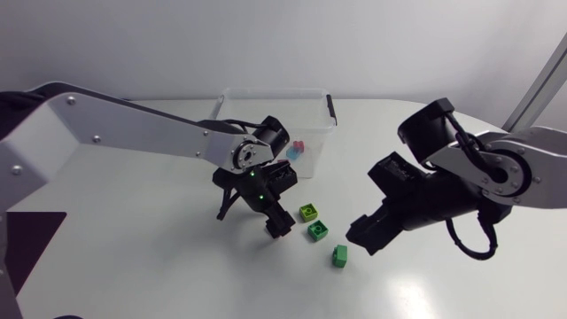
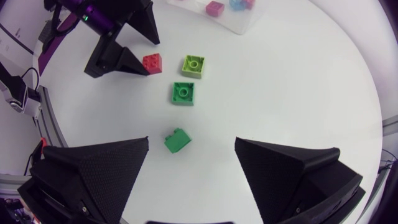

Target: Place the duplo bricks in the container

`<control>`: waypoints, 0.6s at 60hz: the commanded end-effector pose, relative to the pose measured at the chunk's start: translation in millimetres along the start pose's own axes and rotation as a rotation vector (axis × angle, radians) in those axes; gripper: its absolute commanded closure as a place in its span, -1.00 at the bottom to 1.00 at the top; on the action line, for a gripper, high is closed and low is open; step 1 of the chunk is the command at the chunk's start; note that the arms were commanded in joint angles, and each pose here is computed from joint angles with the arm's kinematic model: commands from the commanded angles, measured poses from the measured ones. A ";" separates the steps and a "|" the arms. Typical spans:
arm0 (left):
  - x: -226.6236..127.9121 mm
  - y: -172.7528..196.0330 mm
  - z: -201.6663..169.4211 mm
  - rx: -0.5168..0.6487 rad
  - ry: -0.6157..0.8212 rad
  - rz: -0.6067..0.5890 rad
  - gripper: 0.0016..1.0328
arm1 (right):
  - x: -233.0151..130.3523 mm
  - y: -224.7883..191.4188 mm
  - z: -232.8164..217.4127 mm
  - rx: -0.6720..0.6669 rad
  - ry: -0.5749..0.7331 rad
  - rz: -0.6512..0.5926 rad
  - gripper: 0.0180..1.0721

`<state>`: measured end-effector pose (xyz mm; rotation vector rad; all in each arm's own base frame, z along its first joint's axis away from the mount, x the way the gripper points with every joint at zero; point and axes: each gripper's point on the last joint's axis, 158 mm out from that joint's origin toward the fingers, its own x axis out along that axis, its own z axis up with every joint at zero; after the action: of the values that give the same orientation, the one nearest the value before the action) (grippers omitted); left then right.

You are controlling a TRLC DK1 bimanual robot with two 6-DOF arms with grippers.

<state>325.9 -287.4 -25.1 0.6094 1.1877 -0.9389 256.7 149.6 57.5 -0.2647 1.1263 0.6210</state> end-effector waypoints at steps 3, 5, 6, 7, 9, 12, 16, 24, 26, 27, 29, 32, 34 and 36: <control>8.0 -2.5 0.6 -0.017 0.059 -0.037 -0.66 | -0.7 -2.7 -10.7 0.016 -0.003 0.005 -0.91; 8.8 -2.4 0.4 -0.021 0.065 -0.040 -0.64 | -0.5 -2.6 -12.1 0.019 -0.003 0.013 -0.91; 9.4 -3.2 0.0 -0.022 0.069 -0.041 -0.59 | -0.8 -2.4 -12.3 0.021 -0.005 0.019 -0.91; 10.8 -4.1 -1.4 -0.024 0.077 -0.044 -0.51 | -0.4 -2.7 -13.4 0.024 -0.003 0.022 -0.91; 13.5 -5.4 -4.2 -0.027 0.092 -0.051 -0.37 | 0.0 -2.9 -14.6 0.026 -0.001 0.024 -0.91; 15.9 -6.0 -5.3 -0.041 0.104 -0.054 -0.23 | 1.5 -2.6 -17.8 0.026 0.006 0.026 -0.91; 20.8 -8.2 -5.9 -0.048 0.114 -0.058 -0.05 | 3.0 -1.7 -20.1 0.026 0.012 0.029 -0.91; 33.6 -18.0 -16.2 -0.042 0.172 -0.081 0.41 | 9.1 3.2 -26.5 0.019 0.039 0.048 -0.91; 32.3 -19.8 -16.8 -0.038 0.176 -0.084 0.44 | 12.8 6.0 -29.6 0.005 0.057 0.055 -0.91; 31.6 -20.2 -17.5 -0.039 0.179 -0.085 0.44 | 15.0 6.8 -31.7 0.001 0.067 0.059 -0.91; 26.4 -21.7 -15.2 -0.033 0.172 -0.083 0.45 | 19.2 8.7 -35.1 -0.008 0.086 0.065 -0.91; 15.8 -23.0 -11.4 -0.027 0.158 -0.079 0.47 | 27.0 13.1 -36.5 -0.032 0.096 0.073 -0.91; 8.2 -23.4 -8.5 -0.025 0.148 -0.075 0.48 | 32.0 15.1 -38.5 -0.050 0.108 0.078 -0.91; -1.6 -22.8 -3.8 -0.023 0.129 -0.069 0.48 | 36.3 17.0 -39.4 -0.075 0.111 0.083 -0.91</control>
<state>310.7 -294.1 -38.9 0.6344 1.3364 -0.9449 241.8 152.6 32.9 -0.2717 1.1755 0.6784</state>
